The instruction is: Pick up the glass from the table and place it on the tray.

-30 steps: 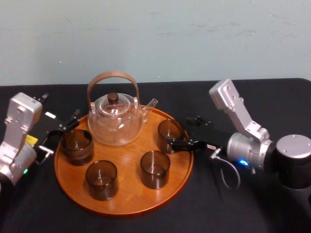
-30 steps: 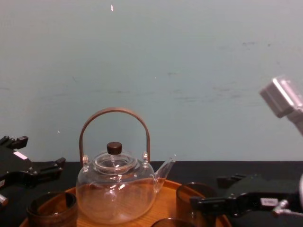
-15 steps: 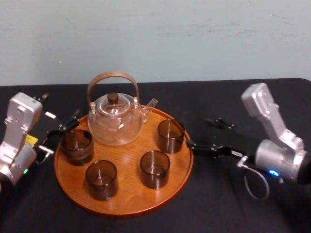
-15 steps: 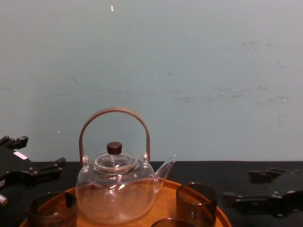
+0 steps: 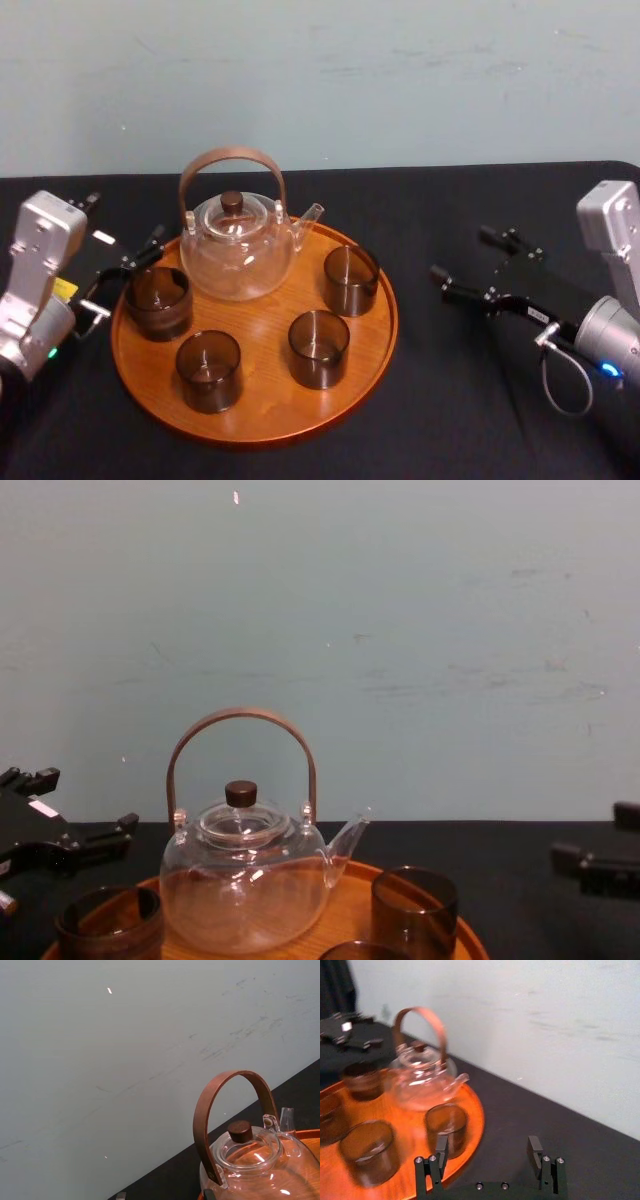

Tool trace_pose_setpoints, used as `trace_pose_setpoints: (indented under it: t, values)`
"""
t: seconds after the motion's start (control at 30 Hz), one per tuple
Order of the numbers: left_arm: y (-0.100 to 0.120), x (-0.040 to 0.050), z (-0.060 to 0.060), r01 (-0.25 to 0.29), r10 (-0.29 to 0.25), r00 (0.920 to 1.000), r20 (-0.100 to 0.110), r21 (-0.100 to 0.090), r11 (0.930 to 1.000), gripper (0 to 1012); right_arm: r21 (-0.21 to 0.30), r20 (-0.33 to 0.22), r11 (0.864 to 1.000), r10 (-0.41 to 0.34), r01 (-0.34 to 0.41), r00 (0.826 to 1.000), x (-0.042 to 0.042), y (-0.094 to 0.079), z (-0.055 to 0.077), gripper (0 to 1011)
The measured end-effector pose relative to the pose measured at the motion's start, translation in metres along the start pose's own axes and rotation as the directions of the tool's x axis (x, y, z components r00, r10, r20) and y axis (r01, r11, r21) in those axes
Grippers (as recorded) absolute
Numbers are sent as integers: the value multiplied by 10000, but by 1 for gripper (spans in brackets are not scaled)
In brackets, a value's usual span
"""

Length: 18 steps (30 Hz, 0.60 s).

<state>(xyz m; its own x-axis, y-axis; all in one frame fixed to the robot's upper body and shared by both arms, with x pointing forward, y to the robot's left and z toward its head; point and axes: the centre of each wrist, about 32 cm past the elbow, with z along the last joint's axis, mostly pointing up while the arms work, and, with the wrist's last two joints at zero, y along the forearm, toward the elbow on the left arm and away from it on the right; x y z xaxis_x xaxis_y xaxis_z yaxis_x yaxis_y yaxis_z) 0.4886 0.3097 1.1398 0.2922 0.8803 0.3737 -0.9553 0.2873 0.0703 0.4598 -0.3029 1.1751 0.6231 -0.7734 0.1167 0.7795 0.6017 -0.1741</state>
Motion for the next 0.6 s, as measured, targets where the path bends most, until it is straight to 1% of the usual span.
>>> trace_pose_setpoints:
  t: [0.1,0.17,0.2,0.27,0.3,0.37,0.4,0.43,0.6]
  values:
    - [0,0,0,0,0,10000,0,-1,10000,1001,267,-133,9979,-592,595,9982,-30,-5,-29,1002]
    - [0,0,0,1,-1,10000,1,0,10000,1001,359,-245,9951,-915,924,9955,-44,0,-47,1002]
    - [0,0,0,1,-1,10000,0,0,10000,1001,404,-349,9917,-1204,1217,9921,-55,6,-63,1002]
    - [0,0,0,0,0,10000,0,0,10000,1001,424,-470,9872,-1518,1538,9873,-66,15,-80,1002]
    - [0,0,0,0,0,10000,0,0,10000,1001,436,-585,9819,-1815,1842,9816,-78,28,-101,1002]
    - [0,0,0,0,0,10000,1,-1,10000,1001,431,-696,9745,-2168,2200,9737,-88,47,-130,1002]
    - [0,0,0,0,0,10000,1,-1,10000,1001,431,-696,9745,-2168,2200,9737,-88,47,-130,1002]
    - [0,0,0,1,-1,10000,0,-1,10000,1001,400,-767,9701,-2360,2394,9687,-93,62,-151,1002]
    - [0,0,0,0,0,10000,0,0,10000,1001,300,-924,9575,-2830,2868,9547,-91,113,-198,1002]
